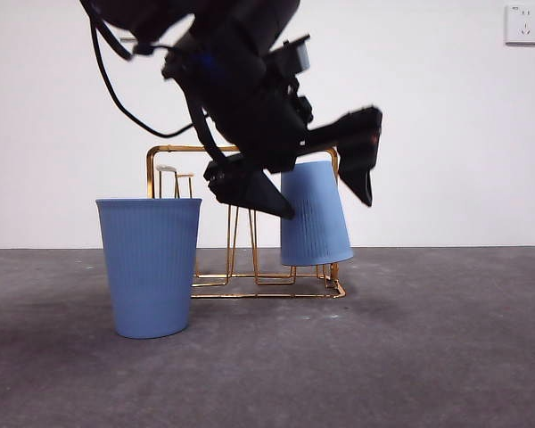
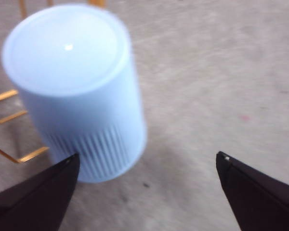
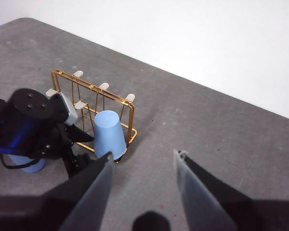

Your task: Pick up cup 1,put cup 1 in the cup rack,pick up cup 2,put cup 2 in the cup rack

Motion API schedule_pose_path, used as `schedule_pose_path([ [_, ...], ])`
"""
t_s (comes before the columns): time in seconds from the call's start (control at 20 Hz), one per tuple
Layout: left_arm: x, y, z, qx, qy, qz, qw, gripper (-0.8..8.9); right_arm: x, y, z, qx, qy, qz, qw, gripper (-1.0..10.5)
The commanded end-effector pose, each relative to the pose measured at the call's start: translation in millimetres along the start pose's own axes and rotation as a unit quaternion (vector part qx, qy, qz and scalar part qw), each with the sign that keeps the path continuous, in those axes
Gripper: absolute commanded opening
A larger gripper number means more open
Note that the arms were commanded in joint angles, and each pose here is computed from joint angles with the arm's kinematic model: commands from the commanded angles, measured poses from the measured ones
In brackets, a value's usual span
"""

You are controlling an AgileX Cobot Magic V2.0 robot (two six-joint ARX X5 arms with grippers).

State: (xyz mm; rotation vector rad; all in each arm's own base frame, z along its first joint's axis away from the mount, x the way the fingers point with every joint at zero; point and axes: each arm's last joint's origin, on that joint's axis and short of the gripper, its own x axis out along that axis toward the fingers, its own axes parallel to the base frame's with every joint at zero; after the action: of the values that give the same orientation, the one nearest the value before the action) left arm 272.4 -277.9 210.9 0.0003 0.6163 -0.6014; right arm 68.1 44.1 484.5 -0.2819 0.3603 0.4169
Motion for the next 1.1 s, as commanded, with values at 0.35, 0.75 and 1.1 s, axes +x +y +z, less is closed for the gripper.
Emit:
schedule_pose_path([
  [0.35, -29, -10, 6, -0.056, 0.055, -0.097, 0.992, 4.71, 5, 1, 1, -0.003, 0.005, 0.001, 1.000, 2.2],
  [0.75, -91, -19, 37, -0.052, 0.021, -0.210, 0.976, 4.71, 14, 5, 4, 0.007, 0.016, 0.027, 0.999, 2.2],
  [1.1, -197, -10, 67, -0.035, -0.096, -0.233, 0.967, 4.71, 46, 16, 11, 0.024, 0.054, 0.078, 0.995, 2.2],
])
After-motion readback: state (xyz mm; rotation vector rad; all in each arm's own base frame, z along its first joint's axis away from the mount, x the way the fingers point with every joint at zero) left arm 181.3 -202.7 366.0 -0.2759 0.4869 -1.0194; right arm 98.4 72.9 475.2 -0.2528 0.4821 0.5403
